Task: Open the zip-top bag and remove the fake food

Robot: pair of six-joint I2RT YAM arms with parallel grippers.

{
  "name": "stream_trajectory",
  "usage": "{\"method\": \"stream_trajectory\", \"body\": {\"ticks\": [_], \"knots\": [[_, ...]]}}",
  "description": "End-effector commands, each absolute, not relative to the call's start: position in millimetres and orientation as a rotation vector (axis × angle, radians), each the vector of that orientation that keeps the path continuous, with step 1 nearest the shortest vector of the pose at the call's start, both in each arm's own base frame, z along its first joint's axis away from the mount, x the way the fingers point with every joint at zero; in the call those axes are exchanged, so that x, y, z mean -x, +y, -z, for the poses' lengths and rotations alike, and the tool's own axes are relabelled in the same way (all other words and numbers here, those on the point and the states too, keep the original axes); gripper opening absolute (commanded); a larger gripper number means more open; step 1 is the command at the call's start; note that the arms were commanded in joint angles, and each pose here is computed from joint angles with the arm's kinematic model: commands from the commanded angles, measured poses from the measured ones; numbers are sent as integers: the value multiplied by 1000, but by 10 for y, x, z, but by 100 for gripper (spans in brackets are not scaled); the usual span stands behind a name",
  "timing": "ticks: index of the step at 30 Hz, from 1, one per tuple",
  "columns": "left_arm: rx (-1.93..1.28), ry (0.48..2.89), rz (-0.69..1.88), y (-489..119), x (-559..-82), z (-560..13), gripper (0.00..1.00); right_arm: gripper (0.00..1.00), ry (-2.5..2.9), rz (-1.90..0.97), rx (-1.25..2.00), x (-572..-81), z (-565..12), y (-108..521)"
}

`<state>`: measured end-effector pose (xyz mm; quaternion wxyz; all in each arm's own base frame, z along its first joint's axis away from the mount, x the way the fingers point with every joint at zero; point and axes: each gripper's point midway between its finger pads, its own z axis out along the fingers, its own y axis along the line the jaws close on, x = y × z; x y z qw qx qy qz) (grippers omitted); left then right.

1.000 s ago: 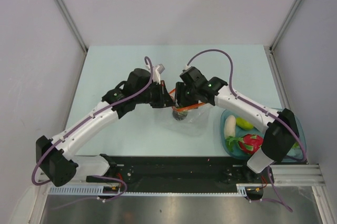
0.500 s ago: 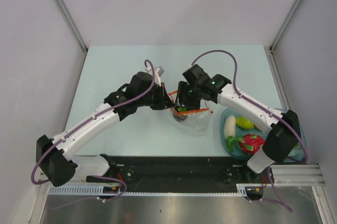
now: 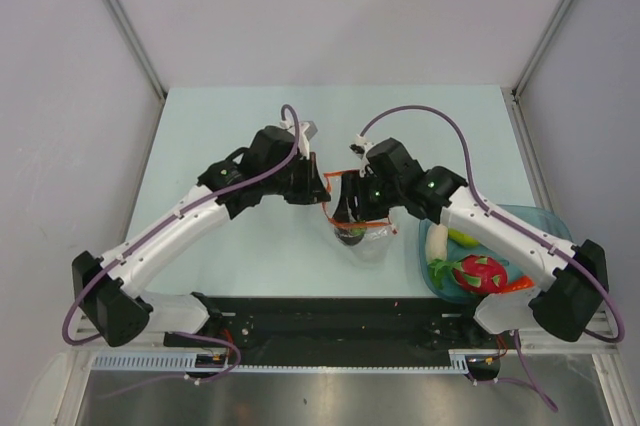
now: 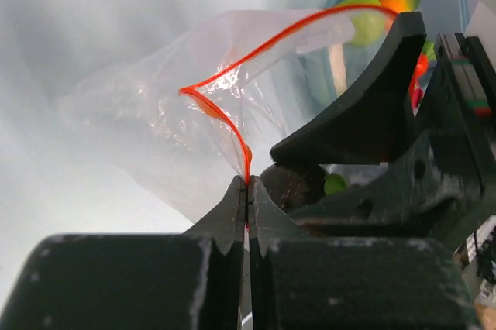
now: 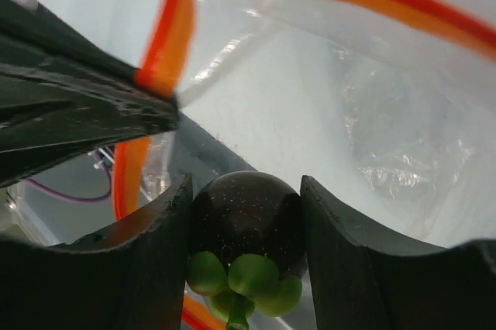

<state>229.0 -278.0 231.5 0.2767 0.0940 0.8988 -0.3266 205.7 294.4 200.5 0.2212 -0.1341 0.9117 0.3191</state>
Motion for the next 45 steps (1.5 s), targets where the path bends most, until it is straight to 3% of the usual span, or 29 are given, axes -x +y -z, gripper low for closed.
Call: {"method": "stream_trajectory", "body": {"ticks": [1, 10, 16, 21, 30, 37, 45], "knots": [[-353, 2412, 970, -2931, -2238, -2368, 0, 0, 2304, -921, 527, -2193, -2407, 3178], [-330, 2491, 922, -2805, -2101, -2067, 0, 0, 2147, -773, 498, -2652, -2864, 3245], [-278, 2536, 774, -2633, -2198, -1941, 0, 0, 2082, -832, 520, -2491, -3130, 3155], [-234, 2492, 724, -2550, -2336, -2032, 0, 0, 2104, -763, 358, -2510, -3202, 2893], [-146, 2387, 711, -2378, -2659, -2369, 0, 1, 2207, -377, -278, -2742, -2968, 1413], [-149, 2362, 773, -2436, -2781, -2470, 0, 2, 2418, -126, -765, -2234, -2110, 194], [-191, 2374, 842, -2532, -2728, -2457, 0, 8, 2322, 183, -1172, -1857, -1833, -617]]}}
